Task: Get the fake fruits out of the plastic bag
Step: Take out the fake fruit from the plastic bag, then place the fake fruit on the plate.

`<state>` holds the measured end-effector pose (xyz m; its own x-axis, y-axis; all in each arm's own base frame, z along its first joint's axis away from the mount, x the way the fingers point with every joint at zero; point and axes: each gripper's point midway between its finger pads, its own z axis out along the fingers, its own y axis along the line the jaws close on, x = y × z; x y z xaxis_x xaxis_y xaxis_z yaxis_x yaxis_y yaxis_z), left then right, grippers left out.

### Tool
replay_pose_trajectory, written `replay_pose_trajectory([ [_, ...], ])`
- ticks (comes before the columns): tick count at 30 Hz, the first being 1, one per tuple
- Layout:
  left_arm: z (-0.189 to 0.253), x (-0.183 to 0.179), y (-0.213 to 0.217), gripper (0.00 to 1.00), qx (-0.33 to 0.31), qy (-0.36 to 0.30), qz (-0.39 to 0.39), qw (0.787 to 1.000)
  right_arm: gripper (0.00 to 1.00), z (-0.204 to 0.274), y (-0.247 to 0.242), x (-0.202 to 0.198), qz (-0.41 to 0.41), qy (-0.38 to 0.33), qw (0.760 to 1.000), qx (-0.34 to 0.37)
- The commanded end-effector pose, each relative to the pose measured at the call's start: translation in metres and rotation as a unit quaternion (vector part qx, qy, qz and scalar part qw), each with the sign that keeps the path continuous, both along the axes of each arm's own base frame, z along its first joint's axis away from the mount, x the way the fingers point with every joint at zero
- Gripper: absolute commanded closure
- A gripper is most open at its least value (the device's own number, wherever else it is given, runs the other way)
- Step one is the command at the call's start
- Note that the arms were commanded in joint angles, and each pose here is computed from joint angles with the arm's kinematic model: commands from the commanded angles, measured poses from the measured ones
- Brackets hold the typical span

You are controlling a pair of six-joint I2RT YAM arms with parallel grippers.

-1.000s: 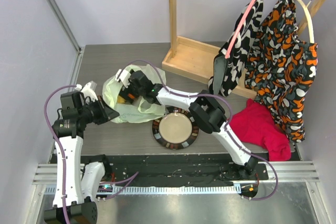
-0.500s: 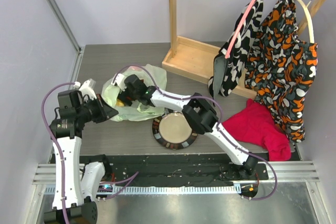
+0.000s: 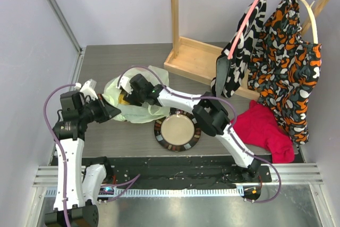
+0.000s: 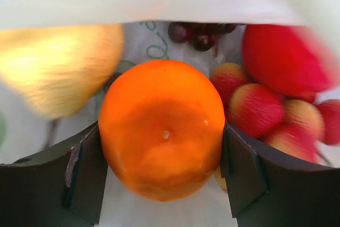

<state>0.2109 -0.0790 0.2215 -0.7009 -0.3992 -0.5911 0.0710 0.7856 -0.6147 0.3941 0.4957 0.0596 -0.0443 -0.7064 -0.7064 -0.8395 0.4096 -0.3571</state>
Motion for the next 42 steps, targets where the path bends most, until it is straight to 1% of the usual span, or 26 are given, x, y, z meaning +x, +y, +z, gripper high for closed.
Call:
replay_pose_trajectory([
  [1, 0.012, 0.010, -0.004, 0.99, -0.014, -0.040, -0.001, 0.999, 0.81, 0.157, 0.003, -0.009, 0.028, -0.069, 0.991, 0.109],
  [3, 0.013, 0.014, -0.003, 0.99, -0.014, -0.046, 0.004, 0.999, 0.82, 0.184, -0.003, -0.020, 0.037, -0.065, 0.989, 0.130],
  [4, 0.014, 0.016, -0.002, 0.98, -0.015, -0.047, 0.008, 0.999, 0.82, 0.208, -0.009, -0.027, 0.040, -0.071, 0.986, 0.144],
  [6, 0.015, 0.020, -0.001, 0.98, -0.013, -0.056, 0.008, 0.998, 0.82, 0.229, -0.015, -0.045, 0.061, -0.056, 0.983, 0.161],
  [7, 0.015, 0.022, 0.000, 0.98, -0.011, -0.058, 0.011, 0.998, 0.82, 0.251, -0.025, -0.055, 0.066, -0.061, 0.981, 0.174],
  [10, 0.018, 0.027, 0.003, 0.99, -0.005, -0.068, 0.018, 0.998, 0.82, 0.272, -0.053, -0.084, 0.087, -0.048, 0.980, 0.175],
  [12, 0.020, 0.030, 0.004, 0.98, -0.004, -0.074, 0.019, 0.997, 0.82, 0.276, -0.069, -0.102, 0.110, -0.049, 0.979, 0.164],
  [13, 0.020, 0.031, 0.004, 0.99, -0.003, -0.075, 0.019, 0.997, 0.82, 0.255, -0.080, -0.116, 0.128, -0.024, 0.982, 0.140],
  [14, 0.023, 0.034, 0.005, 0.98, -0.002, -0.079, 0.020, 0.997, 0.82, 0.272, -0.097, -0.132, 0.143, -0.035, 0.978, 0.146],
  [15, 0.025, 0.035, 0.005, 0.98, -0.001, -0.081, 0.019, 0.996, 0.82, 0.266, -0.107, -0.142, 0.164, -0.041, 0.977, 0.128],
  [16, 0.026, 0.037, 0.006, 0.99, -0.001, -0.084, 0.020, 0.996, 0.81, 0.229, -0.122, -0.160, 0.188, -0.005, 0.978, 0.086],
  [17, 0.028, 0.040, 0.007, 0.98, 0.001, -0.088, 0.021, 0.996, 0.81, 0.238, -0.141, -0.172, 0.195, -0.018, 0.977, 0.085],
  [18, 0.033, 0.042, 0.008, 0.98, 0.004, -0.095, 0.023, 0.995, 0.81, 0.227, -0.152, -0.177, 0.198, -0.017, 0.978, 0.066],
  [19, 0.035, 0.044, 0.009, 0.99, 0.006, -0.101, 0.023, 0.995, 0.81, 0.197, -0.170, -0.186, 0.193, 0.006, 0.980, 0.035],
  [21, 0.040, 0.049, 0.012, 0.99, 0.011, -0.109, 0.030, 0.994, 0.80, 0.188, -0.193, -0.192, 0.177, 0.000, 0.984, 0.018],
  [22, 0.042, 0.050, 0.012, 0.98, 0.012, -0.113, 0.029, 0.993, 0.80, 0.165, -0.203, -0.195, 0.169, 0.014, 0.986, -0.002],
  [24, 0.043, 0.052, 0.013, 0.98, 0.012, -0.113, 0.031, 0.993, 0.80, 0.152, -0.215, -0.190, 0.135, 0.008, 0.991, -0.018],
  [25, 0.045, 0.053, 0.012, 0.99, 0.012, -0.114, 0.030, 0.993, 0.80, 0.135, -0.221, -0.187, 0.119, 0.012, 0.992, -0.030],
  [27, 0.046, 0.053, 0.012, 0.99, 0.012, -0.113, 0.029, 0.993, 0.80, 0.114, -0.233, -0.172, 0.078, -0.001, 0.995, -0.068],
  [29, 0.046, 0.053, 0.012, 0.98, 0.012, -0.110, 0.027, 0.993, 0.80, 0.090, -0.238, -0.161, 0.059, -0.009, 0.994, -0.094],
  [30, 0.046, 0.053, 0.012, 0.98, 0.013, -0.109, 0.027, 0.994, 0.80, 0.070, -0.243, -0.155, 0.049, -0.005, 0.991, -0.125],
  [33, 0.044, 0.052, 0.012, 0.98, 0.014, -0.104, 0.025, 0.994, 0.80, 0.058, -0.241, -0.128, 0.017, -0.025, 0.992, -0.123],
  [36, 0.040, 0.050, 0.012, 0.98, 0.016, -0.097, 0.022, 0.995, 0.77, 0.047, -0.230, -0.108, 0.013, -0.040, 0.992, -0.118],
  [40, 0.036, 0.047, 0.012, 0.98, 0.018, -0.091, 0.022, 0.995, 0.77, 0.024, -0.224, -0.091, 0.003, -0.032, 0.990, -0.137],
  [41, 0.035, 0.047, 0.012, 0.98, 0.019, -0.090, 0.022, 0.996, 0.75, 0.024, -0.223, -0.087, -0.002, -0.029, 0.991, -0.134],
  [42, 0.035, 0.046, 0.013, 0.98, 0.020, -0.089, 0.023, 0.996, 0.66, 0.026, -0.220, -0.083, -0.008, -0.027, 0.992, -0.126],
])
